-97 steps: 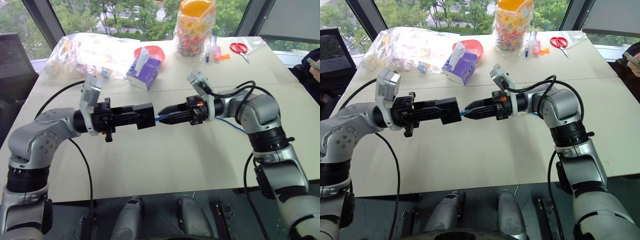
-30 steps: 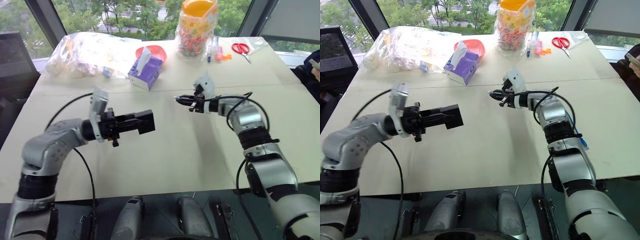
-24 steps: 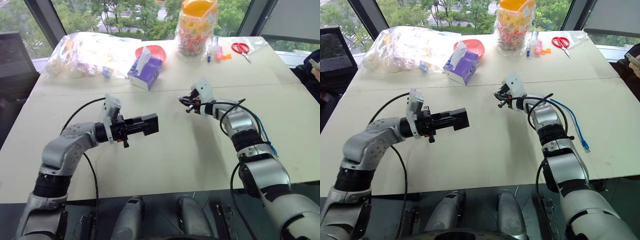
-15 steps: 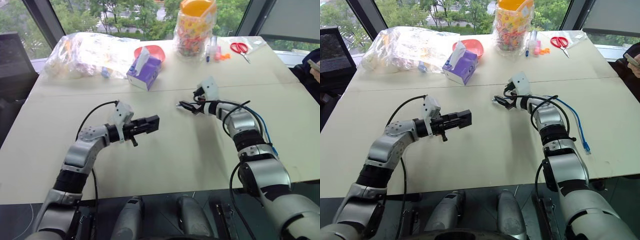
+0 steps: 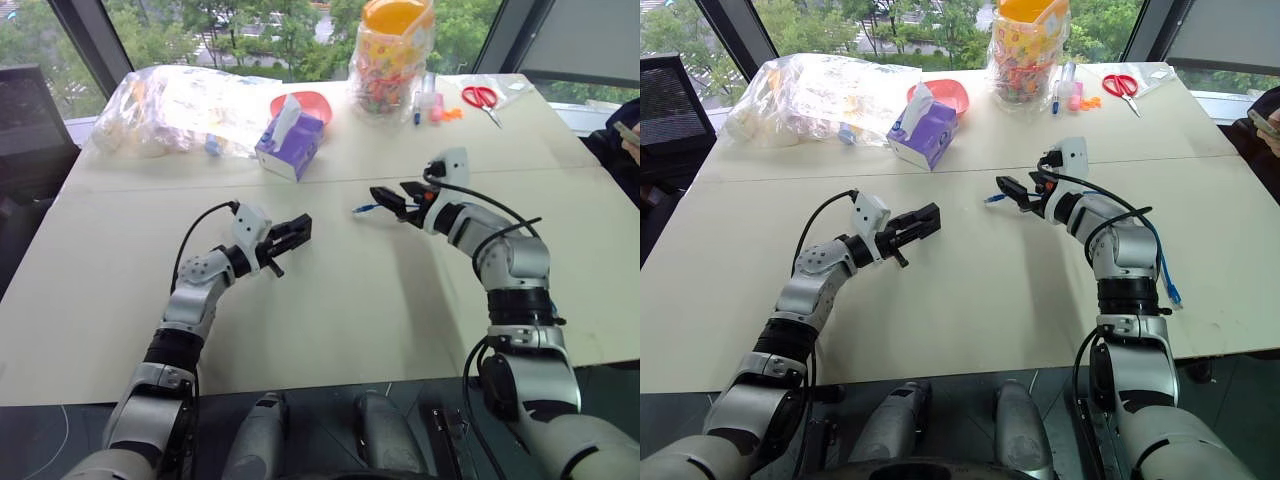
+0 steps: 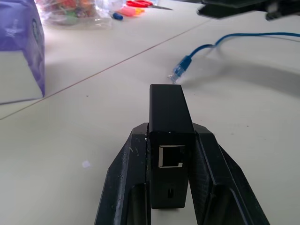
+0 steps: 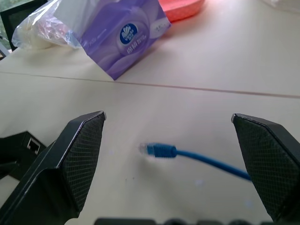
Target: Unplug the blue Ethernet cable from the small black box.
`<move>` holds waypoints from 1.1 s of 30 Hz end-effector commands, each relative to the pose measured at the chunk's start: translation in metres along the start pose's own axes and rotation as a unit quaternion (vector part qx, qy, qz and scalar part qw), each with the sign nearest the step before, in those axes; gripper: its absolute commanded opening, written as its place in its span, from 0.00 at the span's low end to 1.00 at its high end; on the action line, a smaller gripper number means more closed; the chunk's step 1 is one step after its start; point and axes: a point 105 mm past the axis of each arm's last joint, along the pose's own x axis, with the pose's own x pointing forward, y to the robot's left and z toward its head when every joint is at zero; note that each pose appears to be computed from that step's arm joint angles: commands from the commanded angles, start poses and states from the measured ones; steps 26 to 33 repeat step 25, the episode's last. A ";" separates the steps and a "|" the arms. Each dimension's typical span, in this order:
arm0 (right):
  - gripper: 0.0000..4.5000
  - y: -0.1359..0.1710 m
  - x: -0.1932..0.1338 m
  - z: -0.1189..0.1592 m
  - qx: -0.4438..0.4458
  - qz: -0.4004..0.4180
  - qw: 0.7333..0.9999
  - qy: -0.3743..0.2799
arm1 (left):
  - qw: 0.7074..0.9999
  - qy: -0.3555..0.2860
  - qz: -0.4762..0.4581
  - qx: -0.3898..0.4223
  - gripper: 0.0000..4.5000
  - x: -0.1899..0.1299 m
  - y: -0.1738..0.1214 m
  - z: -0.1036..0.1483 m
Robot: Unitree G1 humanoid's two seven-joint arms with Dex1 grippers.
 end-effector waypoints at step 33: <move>1.00 0.035 -0.060 -0.031 -0.067 0.103 0.990 0.068 | 0.993 0.044 0.107 0.005 0.99 -0.079 0.037 -0.008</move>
